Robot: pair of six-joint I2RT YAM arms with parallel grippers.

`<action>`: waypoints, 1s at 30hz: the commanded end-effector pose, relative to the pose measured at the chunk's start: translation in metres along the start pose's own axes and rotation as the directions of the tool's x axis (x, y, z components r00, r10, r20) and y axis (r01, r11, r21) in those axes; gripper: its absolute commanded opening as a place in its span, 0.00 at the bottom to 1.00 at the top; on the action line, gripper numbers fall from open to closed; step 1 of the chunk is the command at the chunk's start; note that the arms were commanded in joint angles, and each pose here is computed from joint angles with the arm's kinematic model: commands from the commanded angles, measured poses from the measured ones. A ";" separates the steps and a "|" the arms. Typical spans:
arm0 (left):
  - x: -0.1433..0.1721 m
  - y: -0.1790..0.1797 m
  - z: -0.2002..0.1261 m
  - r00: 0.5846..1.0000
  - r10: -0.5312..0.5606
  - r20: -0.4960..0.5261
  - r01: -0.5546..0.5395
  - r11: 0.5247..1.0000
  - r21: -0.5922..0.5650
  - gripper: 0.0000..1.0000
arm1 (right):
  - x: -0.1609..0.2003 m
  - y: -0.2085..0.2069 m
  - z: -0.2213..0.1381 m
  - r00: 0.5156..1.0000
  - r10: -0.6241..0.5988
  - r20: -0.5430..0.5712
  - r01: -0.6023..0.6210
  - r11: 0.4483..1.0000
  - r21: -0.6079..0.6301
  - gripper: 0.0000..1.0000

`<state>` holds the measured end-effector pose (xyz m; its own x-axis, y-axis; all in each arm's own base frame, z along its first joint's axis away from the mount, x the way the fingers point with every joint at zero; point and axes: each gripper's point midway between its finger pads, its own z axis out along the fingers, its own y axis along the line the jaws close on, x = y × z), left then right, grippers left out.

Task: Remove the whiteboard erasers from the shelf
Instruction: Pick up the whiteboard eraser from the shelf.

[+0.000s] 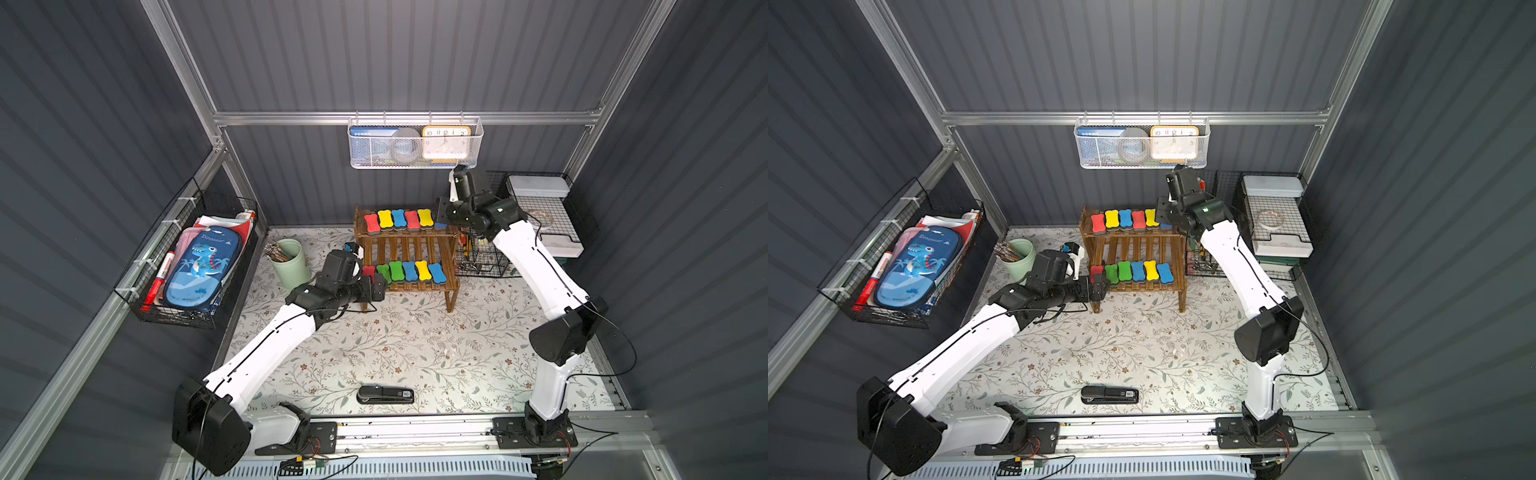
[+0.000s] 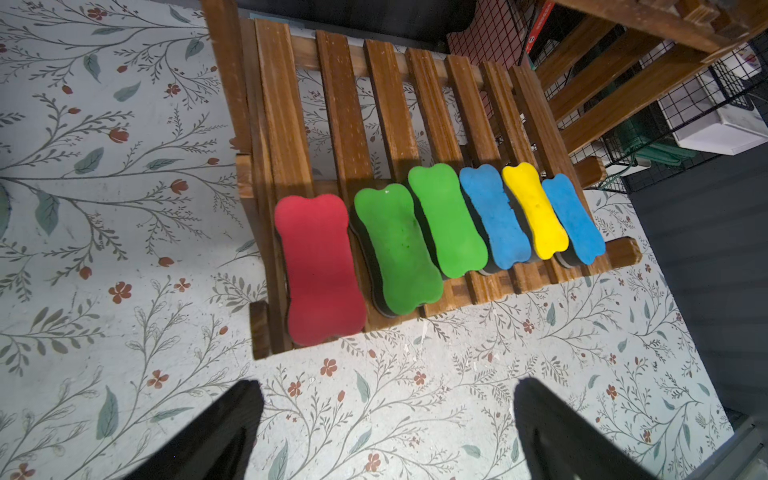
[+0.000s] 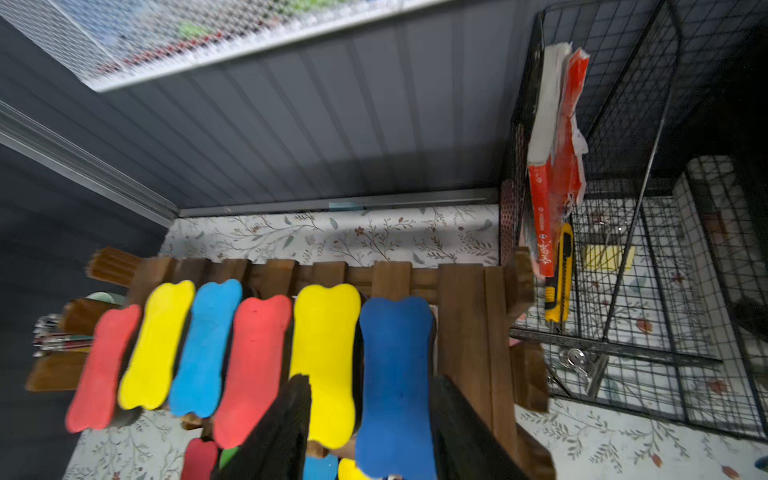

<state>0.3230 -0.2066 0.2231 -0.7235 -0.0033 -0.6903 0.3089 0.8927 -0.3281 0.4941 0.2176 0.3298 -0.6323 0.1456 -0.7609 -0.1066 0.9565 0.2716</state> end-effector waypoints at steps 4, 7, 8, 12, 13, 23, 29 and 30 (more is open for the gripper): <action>-0.004 -0.001 -0.012 1.000 0.019 0.020 -0.019 1.000 0.001 0.99 | 0.001 -0.009 0.000 0.999 -0.038 -0.023 0.039 0.997 0.066 0.51; -0.003 -0.001 -0.013 1.000 0.020 0.018 -0.020 1.000 -0.003 0.99 | 0.002 -0.011 0.003 0.999 -0.044 -0.029 0.046 0.996 0.076 0.49; -0.003 0.000 -0.013 1.000 0.019 0.017 -0.019 1.000 -0.004 0.99 | 0.003 -0.011 0.004 0.999 -0.046 -0.030 0.048 0.996 0.081 0.49; -0.001 0.001 -0.011 1.000 0.019 0.010 -0.019 1.000 -0.007 0.99 | 0.005 -0.012 0.009 0.998 -0.048 -0.039 0.051 0.995 0.082 0.49; 0.000 0.001 -0.010 1.000 0.016 0.008 -0.016 1.000 -0.008 0.99 | 0.005 -0.012 0.010 0.998 -0.046 -0.039 0.049 0.996 0.081 0.49; 0.002 0.004 -0.009 1.000 0.015 0.003 -0.015 1.000 -0.021 0.99 | 0.012 -0.009 0.018 0.997 -0.047 -0.064 0.052 0.996 0.068 0.49; 0.001 0.004 -0.008 1.000 0.013 0.001 -0.013 1.000 -0.022 0.99 | 0.019 -0.017 0.023 0.995 -0.047 -0.087 0.057 0.993 0.108 0.47; 0.001 0.004 -0.008 1.000 0.013 0.001 -0.013 1.000 -0.022 0.99 | 0.019 -0.020 0.023 0.995 -0.046 -0.086 0.056 0.991 0.122 0.46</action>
<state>0.3211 -0.2035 0.2285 -0.7145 -0.0094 -0.6996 0.3061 0.8949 -0.3247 0.5018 0.2115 0.3022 -0.6806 0.0890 -0.7272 -0.0706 0.9800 0.1860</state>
